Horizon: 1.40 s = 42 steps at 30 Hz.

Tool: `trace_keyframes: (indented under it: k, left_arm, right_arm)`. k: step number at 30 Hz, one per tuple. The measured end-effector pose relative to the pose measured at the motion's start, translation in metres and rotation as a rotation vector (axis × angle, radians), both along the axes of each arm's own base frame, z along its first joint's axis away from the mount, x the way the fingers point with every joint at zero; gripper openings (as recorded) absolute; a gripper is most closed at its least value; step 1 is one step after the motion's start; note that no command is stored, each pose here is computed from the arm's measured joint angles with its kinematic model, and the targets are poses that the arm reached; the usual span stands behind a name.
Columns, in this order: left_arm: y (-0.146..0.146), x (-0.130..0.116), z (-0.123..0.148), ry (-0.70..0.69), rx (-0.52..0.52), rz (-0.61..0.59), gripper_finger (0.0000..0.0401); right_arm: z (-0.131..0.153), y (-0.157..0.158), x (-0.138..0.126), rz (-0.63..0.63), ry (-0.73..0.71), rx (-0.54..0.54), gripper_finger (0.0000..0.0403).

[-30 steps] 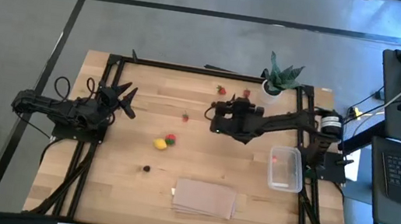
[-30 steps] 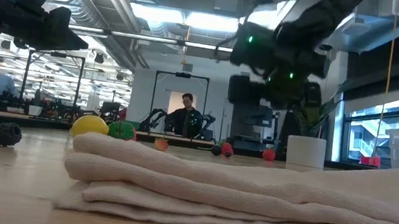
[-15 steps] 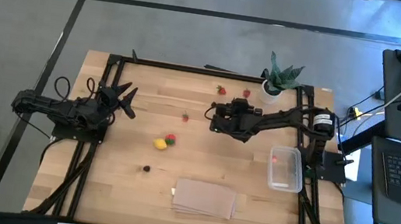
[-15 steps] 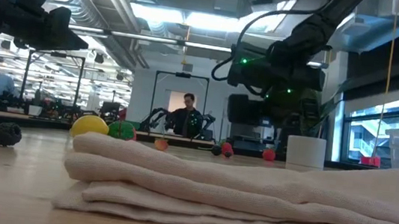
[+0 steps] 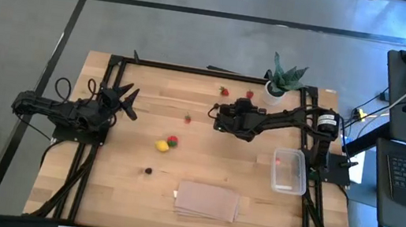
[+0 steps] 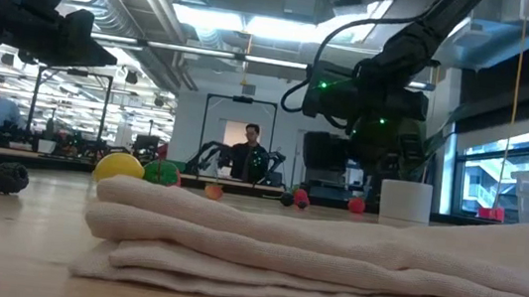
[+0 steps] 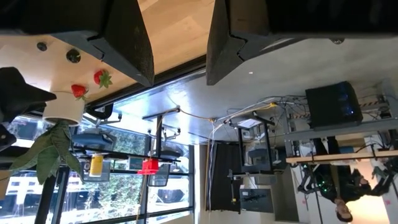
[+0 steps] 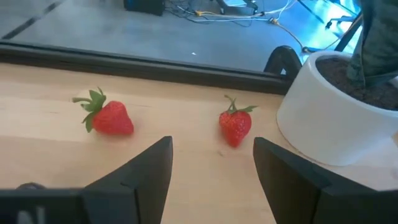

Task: Pick and placing Produce into tupperware
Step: Put the top right red strawberry into the transparent bin

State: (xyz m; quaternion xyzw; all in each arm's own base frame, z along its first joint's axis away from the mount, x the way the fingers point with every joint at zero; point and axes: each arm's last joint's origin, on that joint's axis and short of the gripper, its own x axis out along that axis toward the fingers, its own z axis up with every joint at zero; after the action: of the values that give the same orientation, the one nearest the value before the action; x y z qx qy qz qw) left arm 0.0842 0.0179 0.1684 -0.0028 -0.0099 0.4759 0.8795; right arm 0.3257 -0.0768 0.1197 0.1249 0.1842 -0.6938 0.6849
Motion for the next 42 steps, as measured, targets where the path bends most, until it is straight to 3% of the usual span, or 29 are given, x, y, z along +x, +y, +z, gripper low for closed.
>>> trace_keyframes:
  k: [15, 28, 42]
  left_arm:
    - [0.000, 0.000, 0.000, -0.003, -0.002, 0.000, 0.0140]
    - [0.000, 0.000, 0.000, -0.004, -0.002, 0.000, 0.0140]
    - [0.000, 0.000, 0.000, -0.004, -0.002, 0.000, 0.0140]
  right_arm:
    - [-0.001, -0.002, 0.002, -0.003, -0.056, 0.065, 0.0226]
    - [-0.002, -0.008, 0.002, -0.036, -0.138, 0.108, 0.0298]
    - [-0.002, -0.018, 0.000, -0.121, -0.256, 0.123, 0.0303]
